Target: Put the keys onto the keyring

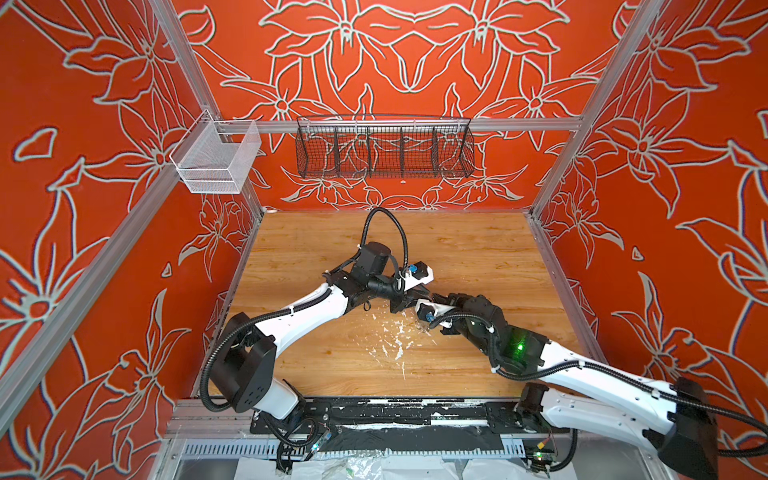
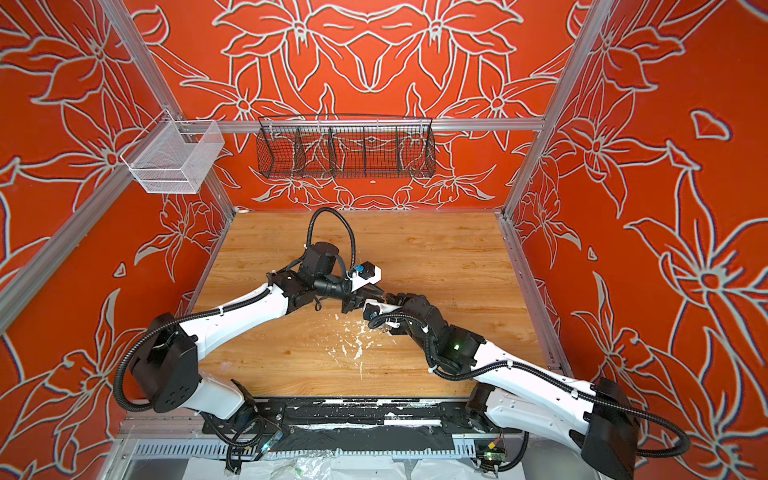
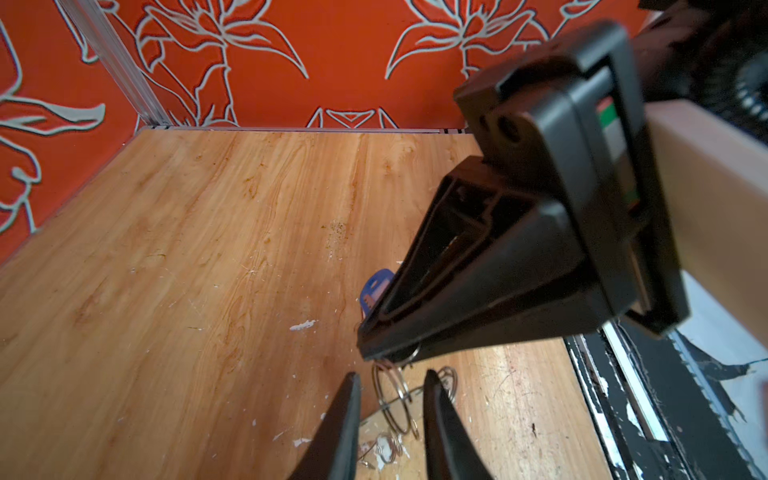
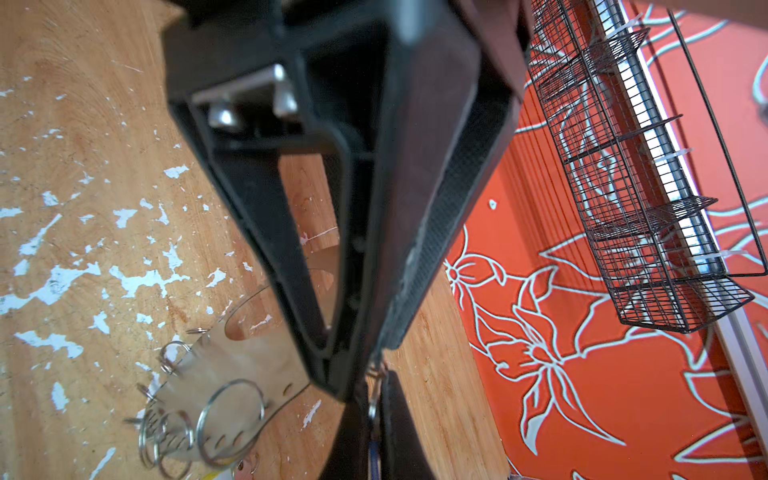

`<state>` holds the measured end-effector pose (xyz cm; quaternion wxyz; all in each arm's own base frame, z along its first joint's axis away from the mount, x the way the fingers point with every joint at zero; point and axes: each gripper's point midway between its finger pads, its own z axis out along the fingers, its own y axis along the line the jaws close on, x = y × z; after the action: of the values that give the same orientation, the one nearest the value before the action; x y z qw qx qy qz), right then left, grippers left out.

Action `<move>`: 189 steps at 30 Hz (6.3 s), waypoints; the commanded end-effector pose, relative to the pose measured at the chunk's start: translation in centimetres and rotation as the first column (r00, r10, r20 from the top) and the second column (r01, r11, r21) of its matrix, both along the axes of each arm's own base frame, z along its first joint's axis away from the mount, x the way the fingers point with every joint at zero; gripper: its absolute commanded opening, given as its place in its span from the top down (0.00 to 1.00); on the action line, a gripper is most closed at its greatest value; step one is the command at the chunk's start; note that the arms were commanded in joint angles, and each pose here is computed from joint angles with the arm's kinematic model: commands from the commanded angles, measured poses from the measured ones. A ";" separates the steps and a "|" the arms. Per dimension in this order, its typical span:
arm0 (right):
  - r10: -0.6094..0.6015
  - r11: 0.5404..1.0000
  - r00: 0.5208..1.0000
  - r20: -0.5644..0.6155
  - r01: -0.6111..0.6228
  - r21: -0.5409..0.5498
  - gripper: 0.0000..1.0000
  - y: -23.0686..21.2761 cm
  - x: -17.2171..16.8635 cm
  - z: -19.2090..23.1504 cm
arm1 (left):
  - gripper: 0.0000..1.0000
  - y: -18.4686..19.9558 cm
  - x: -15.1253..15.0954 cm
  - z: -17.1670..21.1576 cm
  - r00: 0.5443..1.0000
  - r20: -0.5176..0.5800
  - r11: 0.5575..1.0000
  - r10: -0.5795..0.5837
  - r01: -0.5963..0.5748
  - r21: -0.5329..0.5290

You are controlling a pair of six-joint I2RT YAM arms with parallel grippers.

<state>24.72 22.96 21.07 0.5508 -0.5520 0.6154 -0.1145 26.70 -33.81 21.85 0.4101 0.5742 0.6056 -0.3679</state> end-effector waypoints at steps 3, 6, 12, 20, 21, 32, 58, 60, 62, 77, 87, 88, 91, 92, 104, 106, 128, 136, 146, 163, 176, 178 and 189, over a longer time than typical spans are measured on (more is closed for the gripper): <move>0.014 0.999 1.000 0.004 -0.014 0.042 1.00 0.8 0.0 0.7 | 0.75 -0.4 0.4 0.6 1.000 0.018 1.000 0.013 -0.013 -0.010; 0.016 0.999 1.000 0.002 -0.016 0.043 1.00 0.9 0.0 0.7 | 0.84 -0.3 0.5 0.6 1.000 0.020 1.000 0.013 -0.013 -0.010; -0.022 0.998 1.000 0.000 0.022 0.067 1.00 0.5 0.3 0.8 | 0.98 -0.3 0.4 0.6 1.000 0.022 1.000 0.012 -0.012 -0.006; -0.053 0.996 0.999 -0.004 0.053 0.074 1.00 0.4 0.9 0.2 | 1.00 0.7 -0.3 2.3 0.998 0.060 0.994 0.022 -0.015 -0.104; -0.058 0.995 0.998 -0.003 0.058 0.082 1.00 0.4 1.0 0.2 | 1.00 1.0 -0.4 2.7 0.998 0.064 0.991 0.025 -0.017 -0.131; -0.008 0.990 0.998 -0.058 0.015 0.137 1.00 0.8 0.9 -0.6 | 1.00 3.4 -2.6 6.1 0.988 0.145 0.941 0.052 0.000 -0.339; 0.050 0.985 0.997 -0.060 -0.040 0.168 1.00 1.1 0.0 0.2 | 0.67 3.3 -0.9 5.4 0.991 0.081 0.954 0.108 -0.080 -0.288; 0.052 0.983 0.997 -0.056 -0.041 0.177 1.00 1.1 -0.1 0.5 | 0.66 3.2 -1.0 5.3 0.993 0.072 0.959 0.095 -0.072 -0.273; 0.051 0.982 0.997 -0.052 -0.041 0.184 1.00 1.0 -0.2 0.7 | 0.65 3.0 -0.8 5.0 0.995 0.055 0.965 0.088 -0.072 -0.251; -0.023 0.976 0.999 -0.048 0.033 0.217 1.00 -0.1 0.4 1.6 | 0.64 0.9 -1.9 3.1 0.997 0.080 0.993 -0.004 0.014 -0.117; -0.010 0.975 0.999 -0.051 0.021 0.220 1.00 0.1 0.2 1.6 | 0.67 -0.1 -1.0 2.0 0.997 0.068 0.999 0.030 -0.027 -0.047; -0.007 0.975 0.999 -0.053 0.019 0.221 1.00 0.2 0.2 1.5 | 0.68 -0.2 -1.0 1.9 0.997 0.067 0.999 0.033 -0.031 -0.041; -0.006 0.975 0.999 -0.051 0.017 0.221 1.00 0.2 0.2 1.6 | 0.71 -0.4 -0.7 1.7 0.997 0.064 0.999 0.041 -0.039 -0.030; -0.007 0.975 0.999 -0.052 0.018 0.220 1.00 0.1 0.2 1.6 | 0.74 -0.4 -0.7 1.6 0.997 0.062 0.999 0.043 -0.041 -0.025; -0.025 0.975 0.998 -0.054 0.036 0.220 1.00 0.0 0.4 1.5 | 1.00 -0.3 -0.8 1.7 0.996 0.077 0.999 0.041 -0.039 -0.031; -0.025 0.975 0.998 -0.054 0.036 0.221 1.00 0.0 0.4 1.4 | 1.00 -0.3 -0.9 1.7 0.996 0.082 0.999 0.039 -0.036 -0.034; 0.018 0.979 0.991 -0.133 0.010 0.204 1.00 1.4 1.0 -1.1 | 1.00 2.6 -2.3 6.3 0.994 0.090 0.916 0.063 -0.022 -0.401; 0.049 0.979 0.988 -0.146 -0.019 0.202 1.00 1.9 0.6 -1.2 | 1.00 2.2 -1.9 5.9 0.996 0.070 0.916 0.062 -0.029 -0.399; 0.033 0.977 0.992 -0.119 -0.007 0.215 1.00 1.3 0.6 -0.5 | 0.89 2.2 -1.1 5.4 0.995 0.049 0.934 0.091 -0.068 -0.350; 0.011 0.973 0.996 -0.088 0.010 0.232 1.00 0.5 0.5 0.4 | 0.65 2.7 -1.5 4.5 0.989 0.118 0.969 0.091 -0.061 -0.238; 0.012 0.974 0.995 -0.095 0.010 0.226 1.00 0.6 0.5 0.2 | 0.65 0.8 -1.9 3.0 0.995 0.098 0.989 0.012 0.002 -0.146; 0.013 0.974 0.995 -0.094 0.009 0.226 1.00 0.6 0.5 0.2 | 0.64 0.6 -1.8 2.8 0.996 0.093 0.990 0.007 0.006 -0.137; 0.022 0.973 0.995 -0.096 0.000 0.230 1.00 0.7 0.4 0.2 | 0.64 0.1 -1.8 2.1 0.998 0.063 0.995 -0.019 0.025 -0.096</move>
<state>25.03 23.76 20.67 0.5692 -0.5013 0.6516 -0.0138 25.43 -33.34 23.95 0.4619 0.5578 0.5761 -0.3789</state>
